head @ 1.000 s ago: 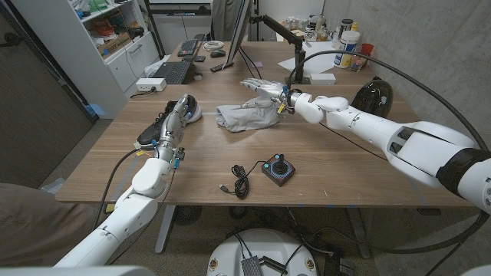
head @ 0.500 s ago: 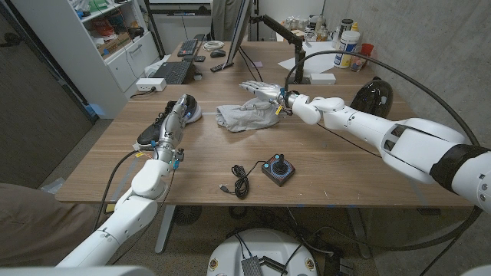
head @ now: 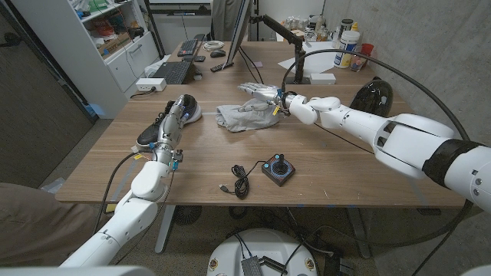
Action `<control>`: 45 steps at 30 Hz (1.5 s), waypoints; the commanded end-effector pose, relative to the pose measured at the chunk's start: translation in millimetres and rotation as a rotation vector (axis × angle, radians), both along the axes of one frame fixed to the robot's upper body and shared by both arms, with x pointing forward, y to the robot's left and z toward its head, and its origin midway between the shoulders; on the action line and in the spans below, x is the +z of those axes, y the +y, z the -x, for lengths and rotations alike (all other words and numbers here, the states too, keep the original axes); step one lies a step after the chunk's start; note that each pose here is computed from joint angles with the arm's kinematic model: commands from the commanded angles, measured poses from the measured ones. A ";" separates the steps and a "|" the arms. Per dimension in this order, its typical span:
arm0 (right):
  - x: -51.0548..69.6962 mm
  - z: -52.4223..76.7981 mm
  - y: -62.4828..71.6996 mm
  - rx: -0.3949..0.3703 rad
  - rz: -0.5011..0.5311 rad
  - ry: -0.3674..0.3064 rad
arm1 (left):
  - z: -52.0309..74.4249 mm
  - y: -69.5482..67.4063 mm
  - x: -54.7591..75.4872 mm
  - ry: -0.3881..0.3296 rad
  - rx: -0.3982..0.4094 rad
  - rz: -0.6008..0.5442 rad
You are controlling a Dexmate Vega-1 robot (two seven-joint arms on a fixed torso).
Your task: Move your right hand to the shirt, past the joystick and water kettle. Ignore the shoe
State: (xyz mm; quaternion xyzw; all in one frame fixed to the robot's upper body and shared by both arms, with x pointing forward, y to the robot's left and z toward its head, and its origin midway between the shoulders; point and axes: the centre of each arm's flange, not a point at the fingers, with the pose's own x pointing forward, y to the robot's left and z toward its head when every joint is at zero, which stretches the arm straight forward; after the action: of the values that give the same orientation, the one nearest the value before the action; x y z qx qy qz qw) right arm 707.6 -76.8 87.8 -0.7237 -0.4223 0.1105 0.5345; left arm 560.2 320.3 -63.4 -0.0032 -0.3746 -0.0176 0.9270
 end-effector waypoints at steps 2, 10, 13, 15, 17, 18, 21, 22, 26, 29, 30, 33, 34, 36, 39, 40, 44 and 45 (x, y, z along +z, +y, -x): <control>-0.6 -6.5 6.2 -0.011 0.006 0.024 | 0.5 5.2 -2.8 0.001 0.000 0.024; -3.2 -10.6 7.5 -0.031 0.007 0.040 | 1.5 5.7 -3.7 0.004 0.001 0.026; -3.4 -11.9 6.8 -0.039 -0.002 0.055 | 1.9 5.0 -4.5 0.006 0.001 0.025; -3.4 -11.9 6.8 -0.038 -0.002 0.056 | 1.9 5.0 -4.5 0.006 0.001 0.025; -3.7 -12.4 6.0 -0.040 -0.008 0.063 | 1.9 4.4 -4.9 0.008 0.000 0.024; -3.7 -12.4 6.0 -0.040 -0.008 0.063 | 1.9 4.4 -4.9 0.008 0.000 0.024; -4.5 -12.5 5.8 -0.040 -0.010 0.062 | 2.0 4.2 -4.8 0.009 -0.001 0.021; -5.7 -13.6 5.6 -0.047 -0.017 0.071 | 2.4 4.3 -4.6 0.009 0.000 0.020; -6.5 -14.3 7.1 -0.053 -0.017 0.074 | 2.9 5.2 -5.0 0.011 0.003 0.021; -7.4 -15.0 8.4 -0.058 -0.022 0.079 | 3.2 6.2 -4.8 0.010 0.006 0.020; -7.4 -15.0 8.4 -0.058 -0.022 0.079 | 3.2 6.2 -4.8 0.010 0.006 0.020; -7.8 -15.4 9.7 -0.063 -0.019 0.078 | 3.6 7.2 -4.4 0.008 0.009 0.023; -7.8 -15.5 10.6 -0.064 -0.019 0.078 | 3.5 7.9 -4.1 0.009 0.009 0.021; -7.8 -15.5 10.7 -0.064 -0.019 0.078 | 3.5 7.9 -4.1 0.009 0.009 0.021; -7.7 -15.8 11.5 -0.067 -0.020 0.079 | 2.9 7.9 -3.3 0.007 0.007 0.020; -7.7 -16.3 12.1 -0.072 -0.019 0.081 | 2.3 8.0 -2.8 0.007 0.005 0.020; -7.7 -16.6 12.5 -0.076 -0.018 0.085 | 2.1 8.2 -2.6 0.007 0.005 0.018; -7.7 -16.7 12.5 -0.076 -0.018 0.085 | 2.1 8.2 -2.6 0.007 0.005 0.018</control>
State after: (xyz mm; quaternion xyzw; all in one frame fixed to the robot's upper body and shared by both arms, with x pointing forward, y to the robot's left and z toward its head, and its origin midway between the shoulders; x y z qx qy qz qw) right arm 722.6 -66.3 80.8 -0.7264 -0.3804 0.1178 0.5601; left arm 557.2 327.2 -67.4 -0.0123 -0.3713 -0.0110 0.9284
